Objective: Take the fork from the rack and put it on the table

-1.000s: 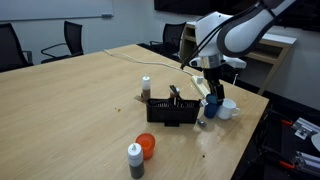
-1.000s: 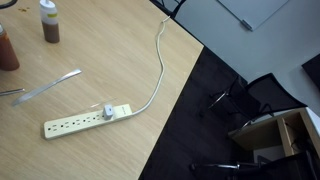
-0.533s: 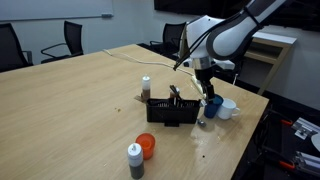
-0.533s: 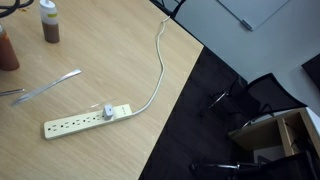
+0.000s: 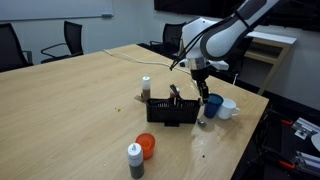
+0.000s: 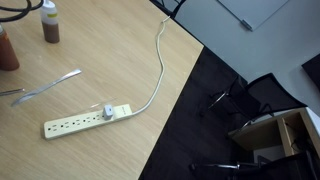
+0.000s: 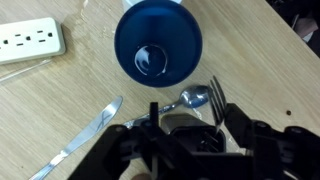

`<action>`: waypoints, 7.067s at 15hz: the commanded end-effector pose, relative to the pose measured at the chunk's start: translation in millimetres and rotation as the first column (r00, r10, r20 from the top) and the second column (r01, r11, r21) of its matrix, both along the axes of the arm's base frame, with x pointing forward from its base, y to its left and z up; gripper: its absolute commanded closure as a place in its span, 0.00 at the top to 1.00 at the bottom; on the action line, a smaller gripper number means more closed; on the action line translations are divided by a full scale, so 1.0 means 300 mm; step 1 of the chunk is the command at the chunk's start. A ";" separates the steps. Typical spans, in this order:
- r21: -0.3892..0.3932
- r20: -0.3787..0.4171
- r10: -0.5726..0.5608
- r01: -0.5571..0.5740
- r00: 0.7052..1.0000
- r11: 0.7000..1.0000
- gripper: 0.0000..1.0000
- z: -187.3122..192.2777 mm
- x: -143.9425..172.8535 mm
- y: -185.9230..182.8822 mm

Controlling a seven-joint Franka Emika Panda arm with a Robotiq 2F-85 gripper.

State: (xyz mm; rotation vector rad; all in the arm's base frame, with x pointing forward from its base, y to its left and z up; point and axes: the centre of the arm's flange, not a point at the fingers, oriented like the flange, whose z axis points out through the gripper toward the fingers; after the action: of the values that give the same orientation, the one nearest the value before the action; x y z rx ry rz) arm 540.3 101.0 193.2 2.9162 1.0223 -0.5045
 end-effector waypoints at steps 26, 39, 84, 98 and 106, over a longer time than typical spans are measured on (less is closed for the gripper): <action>-0.075 0.041 -0.044 0.047 0.998 0.996 0.02 0.294 0.072 0.085; -0.163 0.039 -0.182 0.186 0.983 0.969 0.02 0.557 -0.028 0.058; 0.244 -0.237 -0.076 0.135 0.968 0.960 0.02 -0.137 -0.176 0.341; 0.041 -0.039 0.096 -0.095 0.995 0.995 0.00 -0.178 -0.177 0.394; 0.103 -0.111 -0.013 0.024 0.994 0.994 0.60 -0.205 -0.166 0.356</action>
State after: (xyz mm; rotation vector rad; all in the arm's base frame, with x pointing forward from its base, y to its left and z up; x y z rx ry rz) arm 489.4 211.1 130.4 2.9663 1.0921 -0.6276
